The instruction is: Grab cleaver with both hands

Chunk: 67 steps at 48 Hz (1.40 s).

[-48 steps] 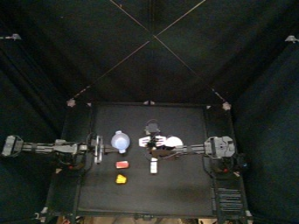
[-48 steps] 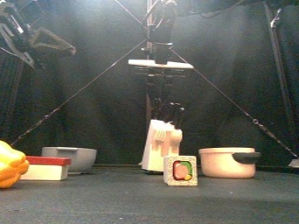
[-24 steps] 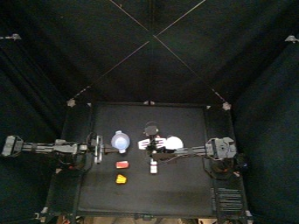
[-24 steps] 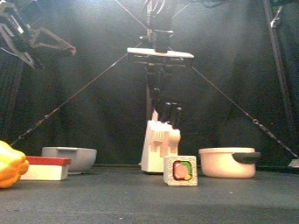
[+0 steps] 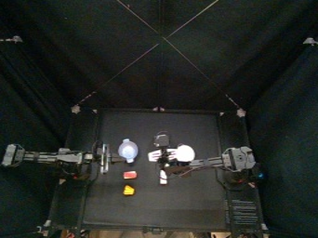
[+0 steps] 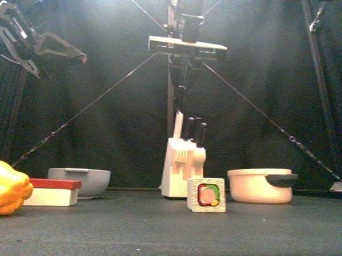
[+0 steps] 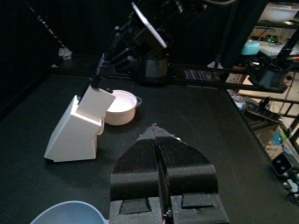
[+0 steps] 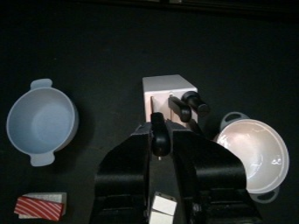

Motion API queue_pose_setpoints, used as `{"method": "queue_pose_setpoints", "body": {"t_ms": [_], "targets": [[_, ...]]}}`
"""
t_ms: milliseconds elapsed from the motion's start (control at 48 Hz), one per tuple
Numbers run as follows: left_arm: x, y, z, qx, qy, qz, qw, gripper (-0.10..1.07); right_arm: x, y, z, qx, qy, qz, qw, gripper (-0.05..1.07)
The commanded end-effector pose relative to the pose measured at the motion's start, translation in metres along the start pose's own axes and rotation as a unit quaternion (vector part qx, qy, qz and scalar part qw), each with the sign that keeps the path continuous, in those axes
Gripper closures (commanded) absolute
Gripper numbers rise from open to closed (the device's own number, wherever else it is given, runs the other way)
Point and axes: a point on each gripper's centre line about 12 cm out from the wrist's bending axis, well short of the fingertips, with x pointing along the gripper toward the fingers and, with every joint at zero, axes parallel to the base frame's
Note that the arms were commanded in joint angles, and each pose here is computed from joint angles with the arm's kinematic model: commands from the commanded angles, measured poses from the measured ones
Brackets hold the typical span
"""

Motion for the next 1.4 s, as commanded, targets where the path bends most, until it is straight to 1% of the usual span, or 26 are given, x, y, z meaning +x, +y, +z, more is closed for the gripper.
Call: {"method": "queue_pose_setpoints", "body": {"t_ms": [0,167,250,417,542,625,708,833,938,1042,1146,1208,1292,1375], "targets": [[0.001,0.0,0.005,0.001,-0.006,0.001,1.0,1.0,-0.032,-0.006,0.026,0.028,-0.015,0.027,0.9991,0.52],[0.001,0.0,0.005,0.001,-0.006,0.001,1.0,1.0,-0.05,-0.009,0.023,0.025,-0.018,0.026,0.9992,0.52],[0.001,0.001,0.005,0.001,-0.007,0.002,1.0,1.0,-0.062,-0.01,0.021,0.02,-0.026,0.036,0.9988,0.52],[0.001,0.001,0.005,0.002,-0.007,0.002,1.0,1.0,-0.095,-0.011,0.017,0.008,-0.05,0.077,0.9958,0.52],[0.002,0.0,0.006,0.003,-0.009,0.001,1.0,1.0,-0.124,-0.016,0.013,-0.006,-0.078,0.115,0.9903,0.52],[0.002,0.0,0.007,0.003,-0.01,0.002,0.9999,1.0,-0.139,-0.019,0.007,-0.017,-0.091,0.136,0.9864,0.52],[0.002,0.0,0.007,0.003,-0.01,0.002,0.9999,1.0,-0.152,-0.021,-0.002,-0.028,-0.096,0.153,0.9832,0.52],[0.002,0.0,0.007,0.003,-0.011,0.0,0.9999,1.0,-0.162,-0.023,-0.02,-0.048,-0.094,0.166,0.9804,0.52],[0.002,-0.001,0.007,0.006,-0.01,-0.003,0.9999,1.0,-0.165,-0.026,-0.034,-0.066,-0.092,0.172,0.9786,0.52],[0.002,-0.003,0.008,0.011,-0.012,-0.006,0.9998,0.99,-0.167,-0.028,-0.055,-0.09,-0.088,0.175,0.9765,0.52],[0.002,-0.003,0.008,0.018,-0.014,-0.008,0.9997,0.96,-0.168,-0.033,-0.077,-0.113,-0.073,0.177,0.975,0.52],[0.002,-0.004,0.009,0.026,-0.017,-0.011,0.9995,0.91,-0.166,-0.036,-0.088,-0.113,-0.066,0.176,0.9756,0.52],[0.002,-0.009,0.006,0.037,-0.014,-0.024,0.9989,0.84,-0.166,-0.037,-0.099,-0.095,-0.061,0.181,0.977,0.52],[0.004,-0.015,0.003,0.05,-0.007,-0.041,0.9979,0.75,-0.169,-0.038,-0.107,-0.085,-0.066,0.198,0.9742,0.52]]}}
